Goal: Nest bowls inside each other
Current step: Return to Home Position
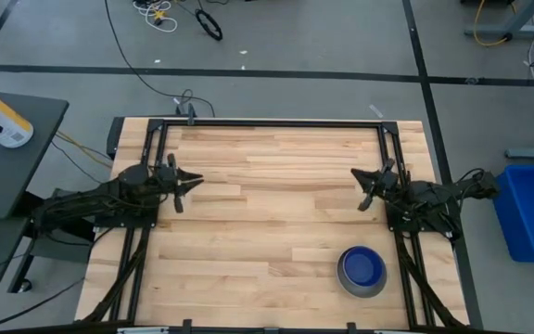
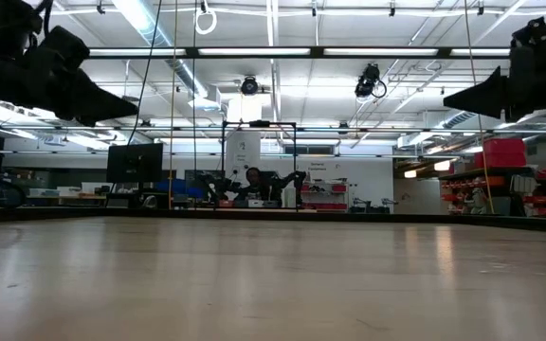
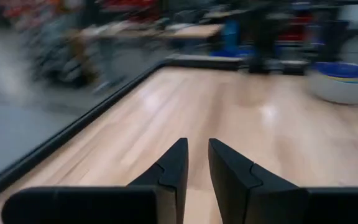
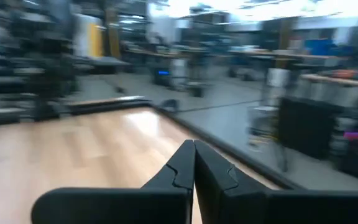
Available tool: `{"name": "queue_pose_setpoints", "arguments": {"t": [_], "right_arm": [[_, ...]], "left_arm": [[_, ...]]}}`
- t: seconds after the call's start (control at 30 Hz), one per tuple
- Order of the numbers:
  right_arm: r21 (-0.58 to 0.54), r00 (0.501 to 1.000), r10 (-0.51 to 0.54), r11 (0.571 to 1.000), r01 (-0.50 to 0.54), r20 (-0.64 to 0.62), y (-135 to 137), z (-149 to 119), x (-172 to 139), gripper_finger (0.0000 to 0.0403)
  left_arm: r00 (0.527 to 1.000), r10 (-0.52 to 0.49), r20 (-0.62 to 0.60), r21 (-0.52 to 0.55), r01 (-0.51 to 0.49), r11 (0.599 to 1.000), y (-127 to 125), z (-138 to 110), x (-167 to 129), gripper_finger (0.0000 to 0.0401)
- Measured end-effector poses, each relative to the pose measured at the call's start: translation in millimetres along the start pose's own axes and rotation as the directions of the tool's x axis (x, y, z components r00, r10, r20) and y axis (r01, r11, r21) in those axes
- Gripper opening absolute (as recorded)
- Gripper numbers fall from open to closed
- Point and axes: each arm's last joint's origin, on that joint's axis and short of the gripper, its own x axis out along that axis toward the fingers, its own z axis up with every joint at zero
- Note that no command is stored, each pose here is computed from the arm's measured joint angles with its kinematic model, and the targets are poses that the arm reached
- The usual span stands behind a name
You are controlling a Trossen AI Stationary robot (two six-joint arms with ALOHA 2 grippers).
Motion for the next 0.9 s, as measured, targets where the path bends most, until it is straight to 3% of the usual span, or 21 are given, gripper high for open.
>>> {"name": "queue_pose_setpoints", "arguments": {"t": [0.07, 0.27, 0.43, 0.63, 0.9], "right_arm": [[-0.023, 0.999, -0.048, 0.999, 0.048, -0.004, -3, 0, 1, 0.0009], [-0.048, 1.000, -0.009, 0.999, 0.010, 0.011, -8, 0, 7, 0.0009], [-0.004, 0.990, 0.142, 0.990, -0.142, 0.019, -10, 0, 12, 0.0009], [0.053, 0.931, 0.356, 0.934, -0.353, -0.076, -4, -10, 16, 0.0009], [0.015, 0.923, 0.306, 0.950, -0.312, -0.234, 0, -24, 24, 0.0009]], "left_arm": [[0.998, -0.050, 0.032, 0.037, 0.049, 0.998, -1, 0, 2, 0.0071], [0.995, 0.046, 0.085, 0.015, -0.048, 0.999, 9, -5, 7, 0.0071], [0.999, 0.016, 0.052, -0.054, -0.013, 0.998, 18, -8, 10, 0.0071], [0.999, -0.020, 0.037, -0.083, 0.023, 0.996, 22, -9, 11, 0.0071], [0.998, -0.042, 0.040, -0.104, 0.046, 0.994, 21, -9, 11, 0.0071]]}}
